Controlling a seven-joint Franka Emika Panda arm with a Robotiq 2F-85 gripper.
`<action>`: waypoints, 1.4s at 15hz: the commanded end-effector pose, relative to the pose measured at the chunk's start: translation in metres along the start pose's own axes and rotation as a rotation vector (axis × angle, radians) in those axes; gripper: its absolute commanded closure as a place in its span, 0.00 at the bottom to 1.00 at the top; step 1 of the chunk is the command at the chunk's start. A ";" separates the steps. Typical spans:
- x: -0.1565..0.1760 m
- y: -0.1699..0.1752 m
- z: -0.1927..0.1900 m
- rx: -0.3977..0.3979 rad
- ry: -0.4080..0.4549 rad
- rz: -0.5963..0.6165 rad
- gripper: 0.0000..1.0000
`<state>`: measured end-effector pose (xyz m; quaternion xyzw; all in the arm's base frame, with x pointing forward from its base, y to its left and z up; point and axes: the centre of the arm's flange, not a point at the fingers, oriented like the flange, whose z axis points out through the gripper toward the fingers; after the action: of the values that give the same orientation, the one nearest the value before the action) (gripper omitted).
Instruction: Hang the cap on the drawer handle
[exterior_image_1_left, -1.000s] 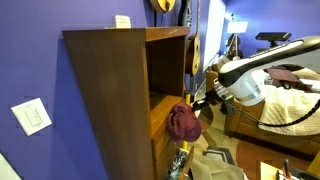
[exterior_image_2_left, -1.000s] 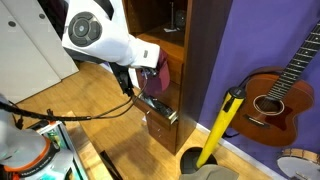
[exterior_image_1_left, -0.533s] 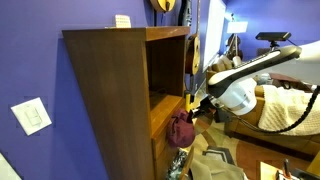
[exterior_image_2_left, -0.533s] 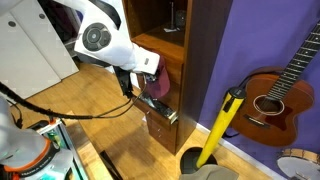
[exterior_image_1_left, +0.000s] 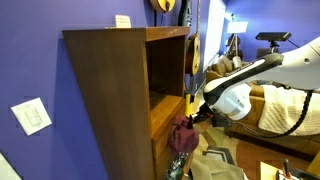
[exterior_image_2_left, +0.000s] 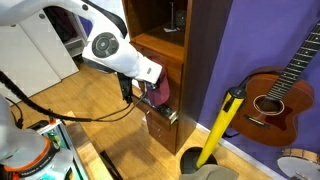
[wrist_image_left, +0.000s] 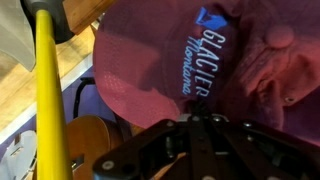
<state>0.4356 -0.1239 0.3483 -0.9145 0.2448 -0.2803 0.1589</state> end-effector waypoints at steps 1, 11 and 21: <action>0.007 0.009 0.004 -0.039 0.008 0.066 1.00; 0.008 0.014 0.023 -0.065 -0.029 0.166 1.00; 0.022 0.000 0.034 -0.126 -0.057 0.159 1.00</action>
<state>0.4628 -0.1306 0.3280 -0.9058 0.3178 -0.2382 0.1476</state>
